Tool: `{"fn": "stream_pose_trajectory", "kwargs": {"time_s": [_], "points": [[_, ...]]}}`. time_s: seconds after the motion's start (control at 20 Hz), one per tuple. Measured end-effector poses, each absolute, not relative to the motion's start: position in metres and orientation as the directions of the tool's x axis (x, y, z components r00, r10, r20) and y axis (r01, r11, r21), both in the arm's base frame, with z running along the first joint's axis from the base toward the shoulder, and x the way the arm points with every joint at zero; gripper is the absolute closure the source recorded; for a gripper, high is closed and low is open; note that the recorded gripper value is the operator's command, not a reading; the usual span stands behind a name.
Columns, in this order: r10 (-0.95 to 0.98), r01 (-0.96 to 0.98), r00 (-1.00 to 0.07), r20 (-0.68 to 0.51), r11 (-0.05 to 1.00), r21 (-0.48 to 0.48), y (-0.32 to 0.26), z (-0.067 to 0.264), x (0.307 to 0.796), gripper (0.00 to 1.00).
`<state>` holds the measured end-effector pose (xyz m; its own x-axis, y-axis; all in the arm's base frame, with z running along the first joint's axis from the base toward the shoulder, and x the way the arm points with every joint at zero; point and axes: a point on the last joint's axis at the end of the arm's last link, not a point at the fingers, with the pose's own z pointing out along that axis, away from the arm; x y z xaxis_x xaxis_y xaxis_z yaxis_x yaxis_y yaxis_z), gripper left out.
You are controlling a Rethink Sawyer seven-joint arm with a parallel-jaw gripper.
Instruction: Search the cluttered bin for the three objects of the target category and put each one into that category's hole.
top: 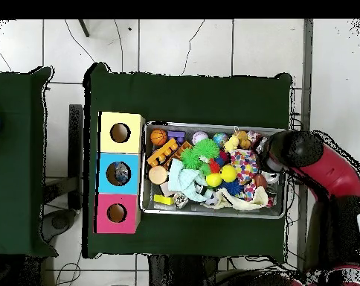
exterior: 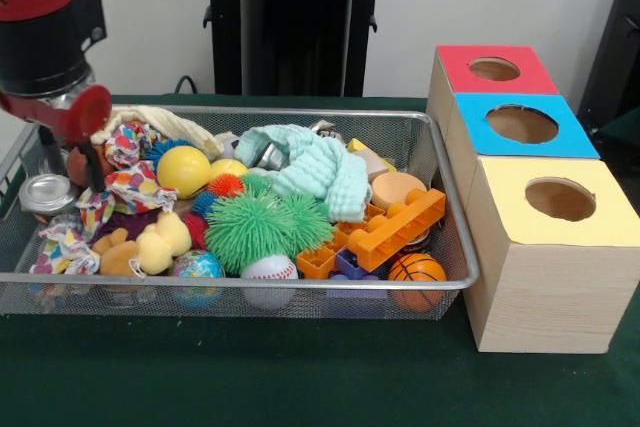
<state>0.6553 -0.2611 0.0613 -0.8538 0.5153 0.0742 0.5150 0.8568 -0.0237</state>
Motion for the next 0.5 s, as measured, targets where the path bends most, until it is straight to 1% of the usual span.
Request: {"fn": "stream_pose_trajectory", "kwargs": {"time_s": [0.3, 0.5], "points": [[0.490, 0.490, -0.871, 0.028, 0.872, -0.022, -0.285, 0.072, 0.676, 0.00], [0.461, 0.461, -0.888, 0.000, 0.887, -0.007, -0.290, 0.068, 0.690, 0.00]]}}
